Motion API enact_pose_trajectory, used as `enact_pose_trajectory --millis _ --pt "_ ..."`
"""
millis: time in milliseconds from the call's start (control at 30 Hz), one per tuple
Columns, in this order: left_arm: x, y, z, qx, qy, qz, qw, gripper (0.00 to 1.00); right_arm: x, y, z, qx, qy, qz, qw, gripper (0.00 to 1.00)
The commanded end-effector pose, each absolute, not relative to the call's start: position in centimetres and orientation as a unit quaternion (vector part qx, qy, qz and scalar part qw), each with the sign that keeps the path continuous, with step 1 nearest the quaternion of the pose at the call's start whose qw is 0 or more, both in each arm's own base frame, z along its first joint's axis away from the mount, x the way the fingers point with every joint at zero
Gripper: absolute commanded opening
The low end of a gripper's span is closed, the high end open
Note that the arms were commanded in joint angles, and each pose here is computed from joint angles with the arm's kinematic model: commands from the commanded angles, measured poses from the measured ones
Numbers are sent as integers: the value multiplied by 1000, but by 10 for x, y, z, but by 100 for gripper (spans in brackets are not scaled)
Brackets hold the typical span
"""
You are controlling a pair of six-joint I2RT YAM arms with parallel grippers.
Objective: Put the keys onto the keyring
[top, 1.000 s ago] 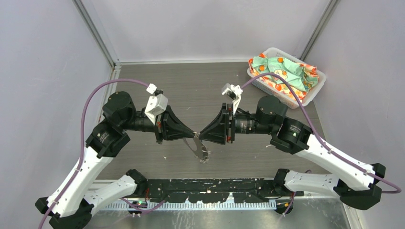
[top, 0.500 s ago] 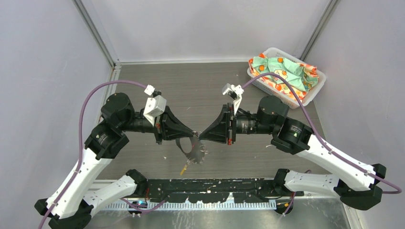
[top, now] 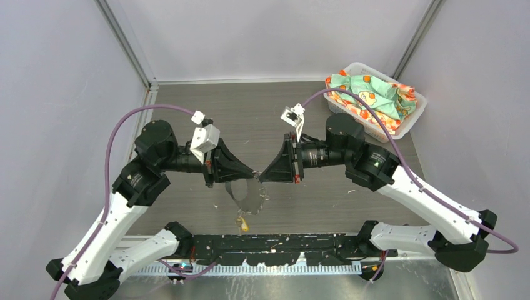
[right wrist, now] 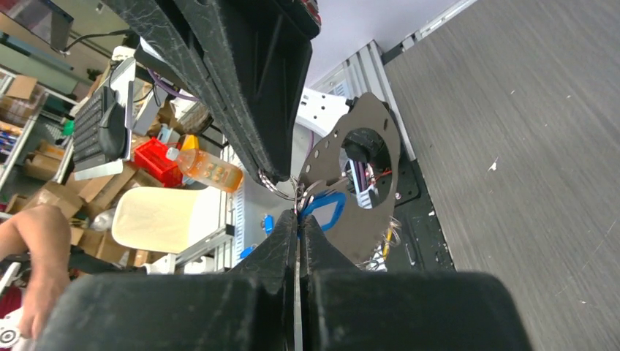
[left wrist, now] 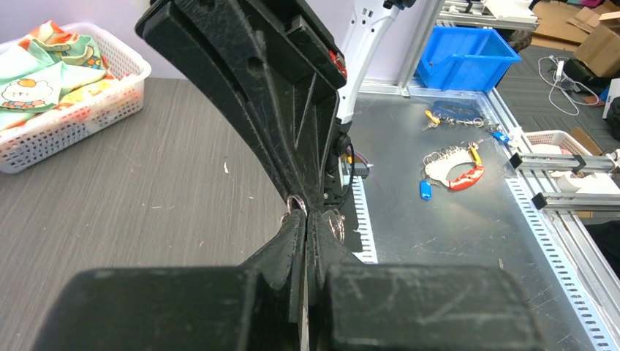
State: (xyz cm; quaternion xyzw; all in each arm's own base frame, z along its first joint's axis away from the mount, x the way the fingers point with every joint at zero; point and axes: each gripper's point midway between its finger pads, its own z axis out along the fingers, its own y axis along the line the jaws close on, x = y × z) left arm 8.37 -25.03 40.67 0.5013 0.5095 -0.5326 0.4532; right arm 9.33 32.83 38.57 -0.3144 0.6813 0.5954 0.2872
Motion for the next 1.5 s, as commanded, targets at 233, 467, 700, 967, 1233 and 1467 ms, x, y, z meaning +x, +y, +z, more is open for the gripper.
enact_pose_trajectory --millis 233,467,700,967,1233,1467 --pt "72 -248 423 526 461 -537 472 0 96 330 388 -307 696 600 248 2" --pt "71 -247 419 529 464 -534 469 0 92 322 397 -324 693 589 261 23" --pt "72 -247 421 519 472 -539 466 0 94 304 416 -335 662 576 343 28" --pt "73 -248 421 514 476 -542 465 0 91 313 414 -331 650 603 324 29" --pt "74 -249 424 508 480 -546 462 0 96 316 398 -313 657 601 330 32" --pt "77 -250 423 506 481 -544 466 0 85 324 387 -318 652 614 311 37"
